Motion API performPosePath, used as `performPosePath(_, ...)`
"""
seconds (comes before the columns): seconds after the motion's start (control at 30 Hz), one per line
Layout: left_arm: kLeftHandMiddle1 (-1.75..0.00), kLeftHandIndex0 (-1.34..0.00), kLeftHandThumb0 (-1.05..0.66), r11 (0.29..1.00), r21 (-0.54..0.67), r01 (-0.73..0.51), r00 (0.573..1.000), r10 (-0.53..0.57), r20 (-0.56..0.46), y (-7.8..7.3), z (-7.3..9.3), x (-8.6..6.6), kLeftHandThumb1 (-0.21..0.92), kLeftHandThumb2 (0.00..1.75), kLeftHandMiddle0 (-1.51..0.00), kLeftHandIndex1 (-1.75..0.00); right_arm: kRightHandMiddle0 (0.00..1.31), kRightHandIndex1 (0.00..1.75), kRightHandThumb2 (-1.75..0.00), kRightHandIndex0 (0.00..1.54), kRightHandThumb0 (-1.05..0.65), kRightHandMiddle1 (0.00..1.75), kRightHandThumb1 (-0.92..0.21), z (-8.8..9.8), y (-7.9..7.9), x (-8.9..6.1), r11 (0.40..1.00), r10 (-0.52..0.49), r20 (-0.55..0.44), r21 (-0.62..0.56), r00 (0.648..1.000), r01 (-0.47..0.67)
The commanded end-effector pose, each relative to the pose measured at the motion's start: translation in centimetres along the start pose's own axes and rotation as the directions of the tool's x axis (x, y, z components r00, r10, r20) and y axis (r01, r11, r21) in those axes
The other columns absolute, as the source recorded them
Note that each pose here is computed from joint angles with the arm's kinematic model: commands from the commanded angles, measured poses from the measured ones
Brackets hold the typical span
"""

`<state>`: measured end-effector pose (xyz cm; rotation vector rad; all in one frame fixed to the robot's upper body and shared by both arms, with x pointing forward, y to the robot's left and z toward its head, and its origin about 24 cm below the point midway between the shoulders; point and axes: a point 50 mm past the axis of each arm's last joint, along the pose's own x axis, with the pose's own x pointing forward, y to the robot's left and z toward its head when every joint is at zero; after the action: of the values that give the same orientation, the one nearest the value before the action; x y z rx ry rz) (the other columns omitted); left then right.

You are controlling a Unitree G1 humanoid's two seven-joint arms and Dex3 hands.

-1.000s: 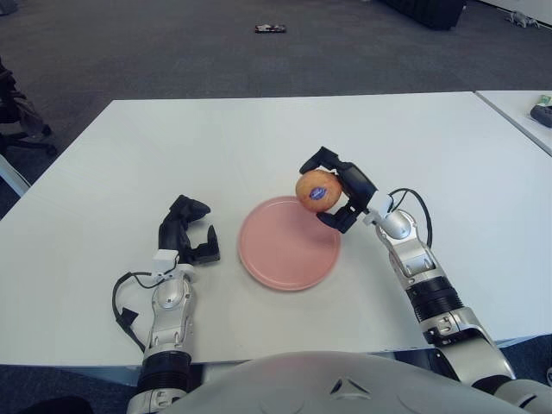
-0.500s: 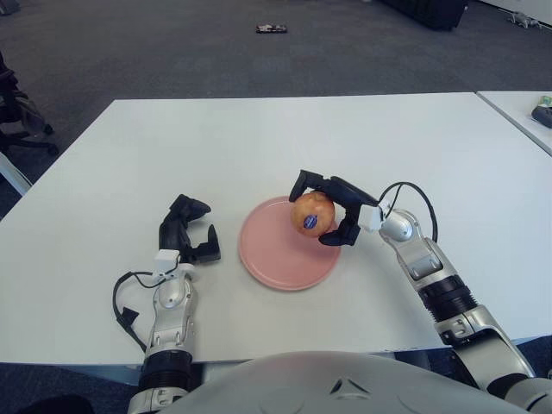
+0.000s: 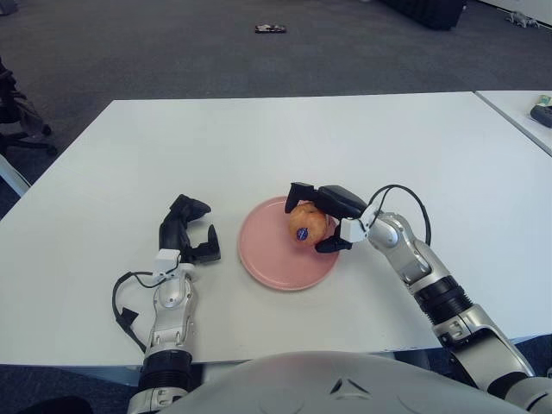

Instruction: Put the apple into the plate.

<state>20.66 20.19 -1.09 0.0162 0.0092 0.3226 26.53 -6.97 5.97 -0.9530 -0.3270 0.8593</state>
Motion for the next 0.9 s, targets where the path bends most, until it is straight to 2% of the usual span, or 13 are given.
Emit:
performPosePath(0.0, -1.75, -0.67, -0.01, 1.0, 0.001, 0.001, 0.997, -0.001, -0.078, -0.1, -1.3, -0.7, -0.07, 1.75, -0.93, -1.69, 0.73, 1.71, -1.74, 0.92, -0.01, 1.66, 0.09, -0.5, -0.5, 0.3, 0.997, -0.003, -0.05, -0.079, 0.999, -0.001)
performPosePath(0.07, -1.75, -0.67, -0.01, 1.0, 0.0, 0.002, 0.997, -0.002, -0.078, -0.1, -1.3, -0.7, -0.07, 1.75, -0.93, -1.7, 0.74, 1.73, -1.7, 0.89, -0.01, 1.62, 0.06, -0.6, -0.3, 0.3, 0.996, 0.002, -0.064, -0.093, 0.998, -0.008)
performPosePath(0.3, -1.75, -0.66, -0.01, 1.0, 0.001, -0.003, 0.997, 0.003, -0.075, -0.1, -1.3, -0.7, -0.06, 1.75, -0.92, -1.71, 0.63, 1.74, -1.36, 0.68, -0.01, 1.49, -0.2, -1.0, 0.2, 0.2, 0.994, -0.002, -0.099, -0.109, 0.995, -0.008)
performPosePath(0.37, -1.75, -0.67, -0.01, 1.0, 0.002, -0.005, 0.997, 0.006, -0.077, -0.1, -1.3, -0.7, -0.06, 1.75, -0.92, -1.7, 0.32, 1.75, -1.32, 0.38, -0.26, 1.58, -0.16, -1.0, 0.3, 0.2, 0.993, 0.0, -0.101, -0.121, 0.995, -0.012)
performPosePath(0.4, -1.75, -0.67, -0.01, 1.0, 0.002, -0.006, 0.997, 0.006, -0.078, -0.1, -1.3, -0.8, -0.06, 1.75, -0.93, -1.7, 0.2, 1.72, -1.3, 0.24, -0.39, 1.56, -0.13, -0.9, 0.4, 0.2, 0.992, 0.002, -0.101, -0.126, 0.995, -0.015)
performPosePath(0.43, -1.75, -0.67, -0.01, 1.0, 0.001, -0.005, 0.997, 0.005, -0.08, -0.1, -1.3, -0.8, -0.07, 1.75, -0.93, -1.7, 0.16, 1.7, -1.29, 0.2, -0.43, 1.55, -0.13, -0.7, 0.3, 0.2, 0.99, 0.012, -0.097, -0.14, 0.995, -0.025)
performPosePath(0.5, -1.75, -0.67, -0.01, 1.0, -0.004, -0.003, 0.997, 0.003, -0.081, -0.1, -1.3, -0.8, -0.07, 1.75, -0.93, -1.7, 0.07, 1.2, -1.17, 0.08, -0.63, 1.28, -0.21, -0.4, 0.2, 0.2, 0.985, 0.028, -0.091, -0.168, 0.995, -0.043)
performPosePath(0.53, -1.75, -0.67, -0.01, 1.0, -0.006, -0.001, 0.997, 0.001, -0.081, -0.1, -1.3, -0.8, -0.07, 1.75, -0.93, -1.7, 0.05, 1.11, -1.15, 0.06, -0.66, 1.24, -0.23, -0.3, 0.2, 0.2, 0.981, 0.037, -0.089, -0.184, 0.995, -0.053)
performPosePath(0.57, -1.75, -0.67, -0.01, 1.0, -0.008, 0.0, 0.997, -0.001, -0.081, -0.1, -1.3, -0.8, -0.07, 1.75, -0.93, -1.7, 0.03, 0.87, -1.09, 0.04, -0.73, 1.11, -0.29, -0.2, 0.2, 0.1, 0.979, 0.042, -0.089, -0.193, 0.995, -0.059)
performPosePath(0.6, -1.75, -0.67, -0.01, 1.0, -0.009, 0.002, 0.997, -0.003, -0.08, -0.1, -1.3, -0.8, -0.07, 1.75, -0.93, -1.7, 0.02, 0.71, -1.05, 0.03, -0.77, 1.03, -0.32, -0.2, 0.2, 0.1, 0.976, 0.049, -0.087, -0.206, 0.995, -0.066)
performPosePath(0.73, -1.75, -0.66, -0.01, 1.0, -0.009, 0.006, 0.997, -0.007, -0.079, 0.0, -1.3, -0.7, -0.06, 1.75, -0.93, -1.7, 0.0, 0.28, -0.93, 0.0, -0.9, 0.7, -0.45, -0.1, 0.2, 0.0, 0.971, 0.059, -0.081, -0.226, 0.995, -0.076)
performPosePath(0.77, -1.75, -0.66, -0.01, 1.0, -0.007, 0.006, 0.997, -0.006, -0.079, 0.0, -1.3, -0.7, -0.06, 1.75, -0.93, -1.71, 0.0, 0.25, -0.92, 0.0, -0.91, 0.68, -0.46, -0.1, 0.2, 0.0, 0.97, 0.062, -0.073, -0.232, 0.995, -0.078)
performPosePath(0.87, -1.75, -0.66, -0.01, 1.0, 0.0, 0.002, 0.997, -0.002, -0.08, 0.0, -1.4, -0.7, -0.06, 1.75, -0.93, -1.7, 0.0, 0.08, -0.86, 0.0, -0.97, 0.33, -0.52, 0.1, 0.1, -0.3, 0.966, 0.07, -0.045, -0.246, 0.997, -0.079)
